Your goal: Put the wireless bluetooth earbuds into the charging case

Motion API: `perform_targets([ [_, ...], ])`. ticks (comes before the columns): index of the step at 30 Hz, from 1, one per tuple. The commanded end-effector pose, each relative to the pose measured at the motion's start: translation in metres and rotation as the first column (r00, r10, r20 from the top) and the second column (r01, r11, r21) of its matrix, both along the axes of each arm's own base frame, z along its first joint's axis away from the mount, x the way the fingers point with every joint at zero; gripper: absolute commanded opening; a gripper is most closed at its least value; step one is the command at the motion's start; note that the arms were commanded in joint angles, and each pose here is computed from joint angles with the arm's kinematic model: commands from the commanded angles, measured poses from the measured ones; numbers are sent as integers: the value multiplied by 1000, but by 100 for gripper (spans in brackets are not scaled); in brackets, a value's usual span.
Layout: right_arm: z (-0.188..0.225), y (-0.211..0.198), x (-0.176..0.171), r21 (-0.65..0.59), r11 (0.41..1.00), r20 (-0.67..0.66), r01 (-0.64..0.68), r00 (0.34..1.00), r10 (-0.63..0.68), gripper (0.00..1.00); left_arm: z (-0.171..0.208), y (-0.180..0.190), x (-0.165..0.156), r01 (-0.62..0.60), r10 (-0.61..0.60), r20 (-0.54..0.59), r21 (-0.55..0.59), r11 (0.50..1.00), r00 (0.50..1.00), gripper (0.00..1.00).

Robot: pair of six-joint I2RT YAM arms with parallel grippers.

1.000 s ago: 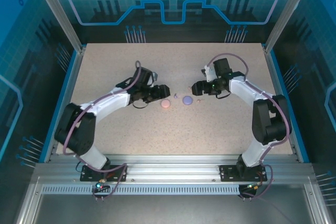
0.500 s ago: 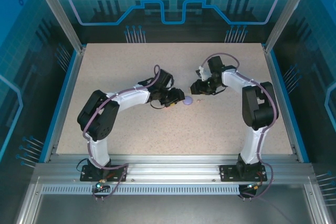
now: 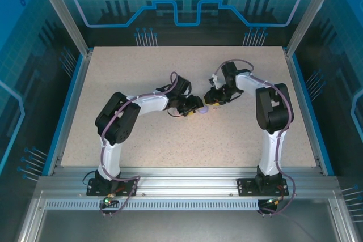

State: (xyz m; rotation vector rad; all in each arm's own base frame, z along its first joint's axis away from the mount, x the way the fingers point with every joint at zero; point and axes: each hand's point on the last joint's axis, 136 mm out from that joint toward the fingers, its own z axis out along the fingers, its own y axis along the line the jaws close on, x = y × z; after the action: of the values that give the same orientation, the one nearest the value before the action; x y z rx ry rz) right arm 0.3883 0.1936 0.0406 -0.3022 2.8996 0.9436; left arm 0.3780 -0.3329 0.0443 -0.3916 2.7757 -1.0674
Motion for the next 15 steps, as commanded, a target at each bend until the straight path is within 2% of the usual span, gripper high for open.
perform_targets([
  [1,-2,6,-6,20,999,-43,-25,999,26,35,1,-10,3,3,-4,-19,-31,1000,1000,50],
  [15,-15,5,-12,8,1000,-86,-20,996,20,23,-14,-11,4,-6,5,-45,-28,1000,999,50],
])
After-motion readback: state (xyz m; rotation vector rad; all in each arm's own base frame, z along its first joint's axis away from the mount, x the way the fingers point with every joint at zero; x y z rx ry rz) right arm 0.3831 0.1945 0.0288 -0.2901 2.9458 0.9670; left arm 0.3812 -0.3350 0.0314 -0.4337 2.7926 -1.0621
